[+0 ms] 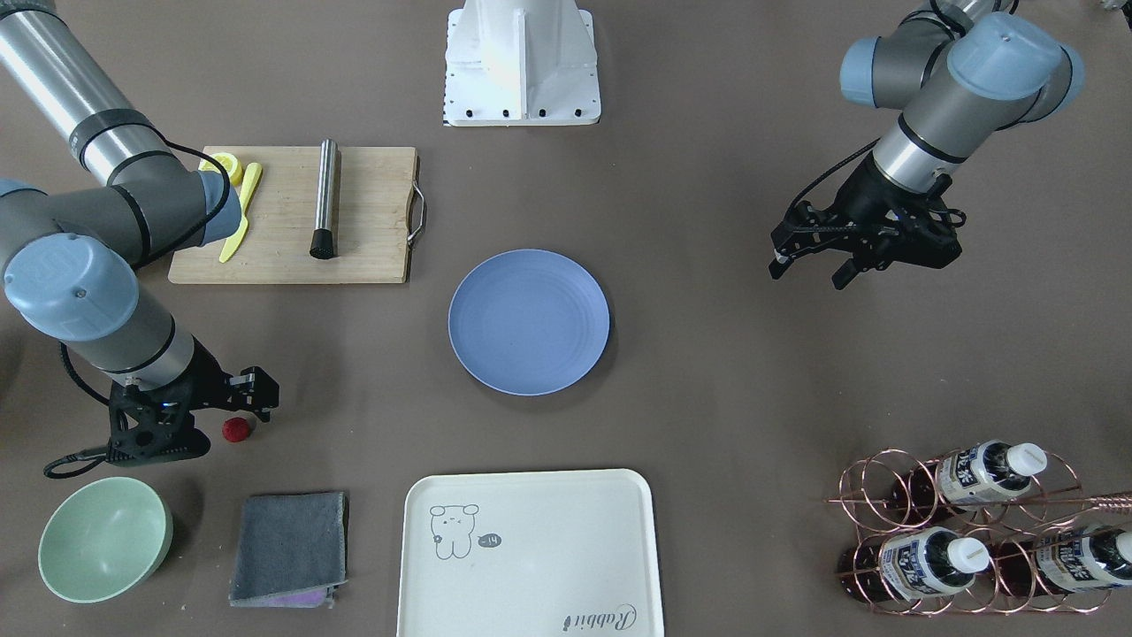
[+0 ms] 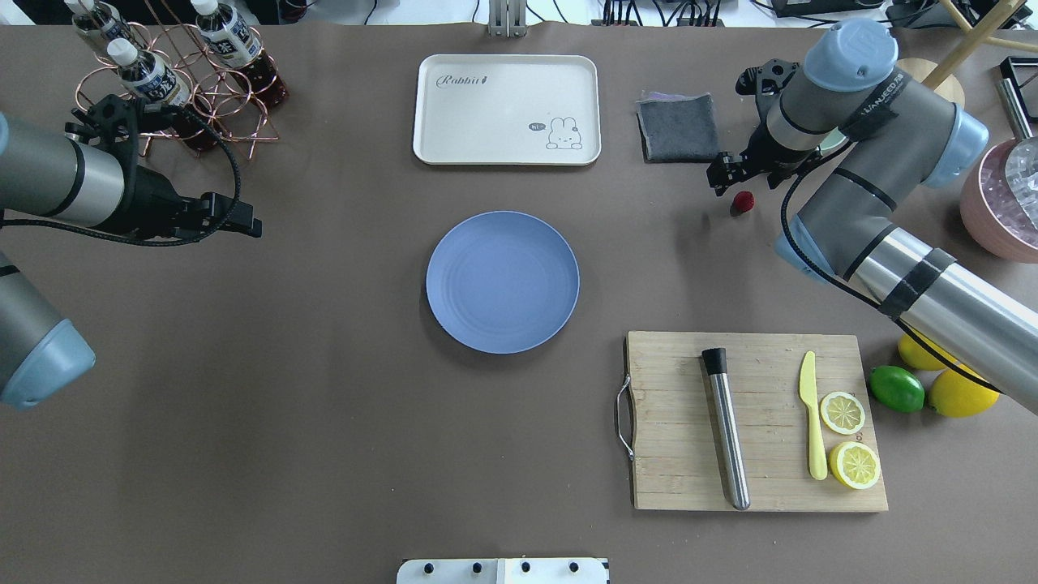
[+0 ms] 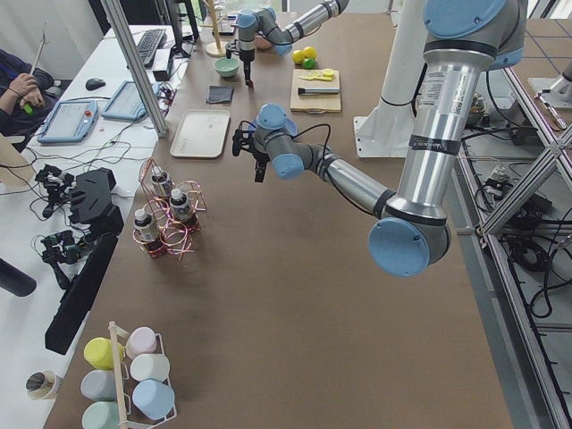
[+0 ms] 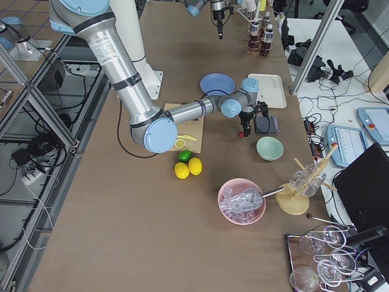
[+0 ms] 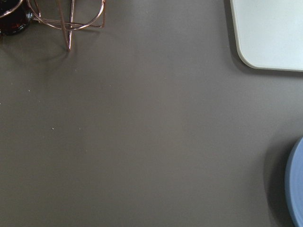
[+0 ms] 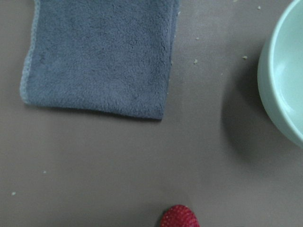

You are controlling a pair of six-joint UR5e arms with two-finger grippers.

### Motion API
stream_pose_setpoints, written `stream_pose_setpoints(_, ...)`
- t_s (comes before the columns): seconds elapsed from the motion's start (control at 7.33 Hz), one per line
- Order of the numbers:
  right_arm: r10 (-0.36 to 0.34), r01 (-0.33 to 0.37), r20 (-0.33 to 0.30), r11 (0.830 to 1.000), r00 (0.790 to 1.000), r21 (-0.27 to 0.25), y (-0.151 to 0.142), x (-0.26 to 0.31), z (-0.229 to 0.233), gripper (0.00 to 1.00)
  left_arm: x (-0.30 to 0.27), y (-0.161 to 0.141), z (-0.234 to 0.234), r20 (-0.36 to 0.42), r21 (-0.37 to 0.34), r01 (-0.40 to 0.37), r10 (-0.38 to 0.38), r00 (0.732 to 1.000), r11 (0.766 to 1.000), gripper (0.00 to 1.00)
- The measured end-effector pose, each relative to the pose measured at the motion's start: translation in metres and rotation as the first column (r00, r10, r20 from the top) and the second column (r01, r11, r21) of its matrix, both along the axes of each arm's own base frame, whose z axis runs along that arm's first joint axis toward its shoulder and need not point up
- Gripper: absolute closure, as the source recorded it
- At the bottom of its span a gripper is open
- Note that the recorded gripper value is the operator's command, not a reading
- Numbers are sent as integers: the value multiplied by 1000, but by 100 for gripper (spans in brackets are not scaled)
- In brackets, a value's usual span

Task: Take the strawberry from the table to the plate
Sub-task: 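Lower the right gripper onto the red strawberry and close it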

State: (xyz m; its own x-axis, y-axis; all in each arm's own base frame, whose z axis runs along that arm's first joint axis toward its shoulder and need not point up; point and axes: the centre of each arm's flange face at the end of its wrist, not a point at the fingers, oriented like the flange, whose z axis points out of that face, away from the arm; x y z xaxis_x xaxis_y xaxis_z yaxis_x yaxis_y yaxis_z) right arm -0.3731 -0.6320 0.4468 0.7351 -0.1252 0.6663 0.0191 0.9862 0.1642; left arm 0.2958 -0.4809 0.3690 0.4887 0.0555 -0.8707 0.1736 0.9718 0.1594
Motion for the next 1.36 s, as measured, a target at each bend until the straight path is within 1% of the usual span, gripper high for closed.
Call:
stream_pose_setpoints(0.27,3,-3,0,1000,1000,-1,0,0,9,27,-1,-1,-1,-1,1,3,-3,1000,1000,2)
stream_pose_setpoints(0.55,26,-26,6,999,1000,-25,4,-1,11,27,-4,-3,-2,-2,1,7,-7,1000,1000,2)
stream_pose_setpoints(0.82,27,-27,8,999,1000,-35,9,-8,11,28,-5,-4,-2,-2,0,9,-9,1000,1000,2)
stream_pose_setpoints(0.95,24,-24,8,999,1000,-36,11,-11,11,50,-5,-4,-2,-2,0,9,-9,1000,1000,2)
stream_pose_setpoints(1.09,25,-25,7,999,1000,-39,12,-13,12,100,-5,-4,-2,-2,0,10,-10,1000,1000,2)
stream_pose_setpoints(1.36,63,-62,7,996,998,-68,13,-13,12,100,-7,-5,-3,-4,1,13,-13,1000,1000,2)
